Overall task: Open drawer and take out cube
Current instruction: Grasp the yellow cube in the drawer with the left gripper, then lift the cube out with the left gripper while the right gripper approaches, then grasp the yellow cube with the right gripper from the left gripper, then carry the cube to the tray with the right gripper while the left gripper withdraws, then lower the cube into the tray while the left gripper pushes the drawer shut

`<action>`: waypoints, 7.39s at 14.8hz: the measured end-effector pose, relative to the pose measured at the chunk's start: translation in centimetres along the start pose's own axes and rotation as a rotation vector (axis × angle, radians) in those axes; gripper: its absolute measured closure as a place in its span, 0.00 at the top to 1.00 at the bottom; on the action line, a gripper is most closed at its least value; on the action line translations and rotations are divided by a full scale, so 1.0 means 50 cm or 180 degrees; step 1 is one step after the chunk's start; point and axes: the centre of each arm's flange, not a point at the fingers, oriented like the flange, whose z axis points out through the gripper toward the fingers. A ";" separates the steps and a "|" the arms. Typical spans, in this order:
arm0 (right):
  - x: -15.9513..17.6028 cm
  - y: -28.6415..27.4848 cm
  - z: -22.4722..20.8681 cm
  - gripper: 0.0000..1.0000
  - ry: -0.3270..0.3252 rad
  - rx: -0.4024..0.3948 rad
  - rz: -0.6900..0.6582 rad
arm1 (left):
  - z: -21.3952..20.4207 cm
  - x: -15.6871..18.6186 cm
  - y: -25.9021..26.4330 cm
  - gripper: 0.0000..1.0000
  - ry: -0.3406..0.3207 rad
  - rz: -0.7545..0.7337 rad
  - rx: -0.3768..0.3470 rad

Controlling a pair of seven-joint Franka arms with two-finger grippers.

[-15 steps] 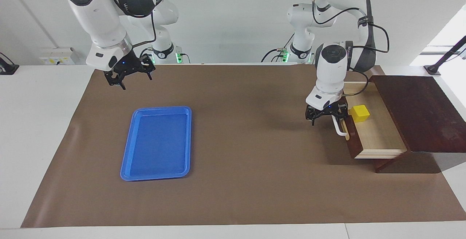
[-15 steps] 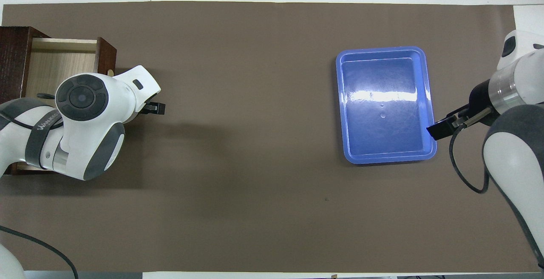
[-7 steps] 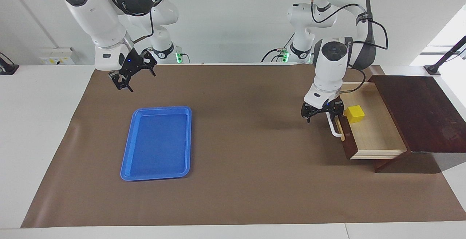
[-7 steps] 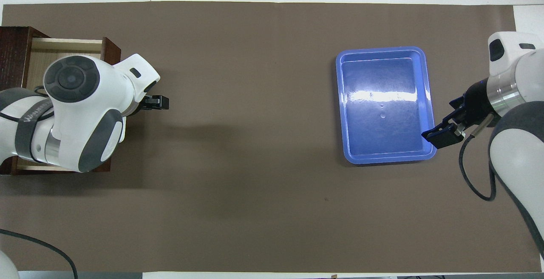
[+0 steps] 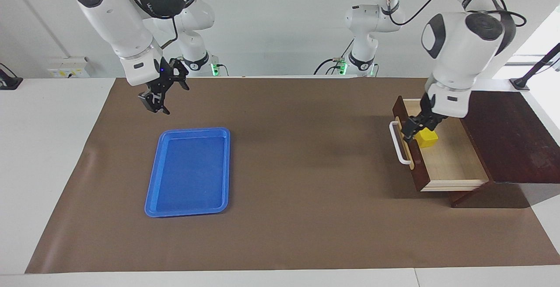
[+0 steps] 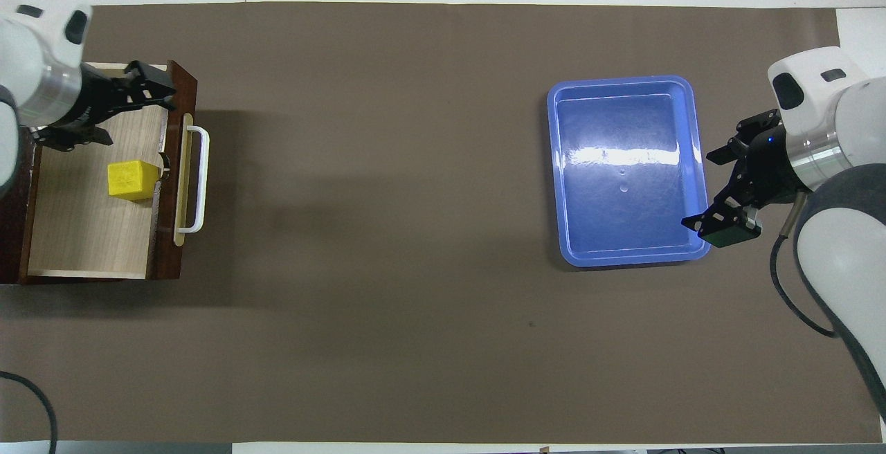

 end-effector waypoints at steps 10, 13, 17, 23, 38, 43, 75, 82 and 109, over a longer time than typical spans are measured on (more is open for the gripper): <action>0.061 -0.048 0.050 1.00 0.0411 0.0263 -0.0757 | 0.139 0.023 -0.178 1.00 -0.0036 -0.2726 0.0103; 0.098 -0.080 0.091 1.00 0.0596 0.0392 -0.1004 | 0.169 0.012 -0.174 1.00 -0.0022 -0.3161 0.0086; 0.131 -0.109 0.162 1.00 0.1005 0.0507 -0.1315 | 0.216 -0.022 -0.161 1.00 -0.0079 -0.3273 0.0178; 0.170 -0.160 0.254 1.00 0.1674 0.0652 -0.1653 | 0.214 -0.020 -0.161 0.65 -0.0059 -0.3287 0.0142; 0.366 -0.331 0.355 1.00 0.2041 0.0347 -0.1880 | 0.027 -0.334 0.192 0.55 -0.0131 -0.3569 0.0531; 0.421 -0.360 0.364 1.00 0.2052 0.0374 -0.1966 | 0.053 -0.516 0.240 0.55 -0.0073 -0.3748 0.0469; 0.508 -0.349 0.395 0.56 0.1968 0.0612 -0.2236 | 0.060 -0.623 0.258 0.55 -0.0087 -0.3774 0.0318; 0.511 -0.344 0.385 0.56 0.1989 0.0586 -0.2239 | 0.038 -0.528 0.213 1.00 -0.0103 -0.4038 0.0244; -0.123 0.304 0.468 0.56 0.1456 0.0135 -0.1447 | 0.179 0.035 -0.203 1.00 0.0190 -0.3239 0.0189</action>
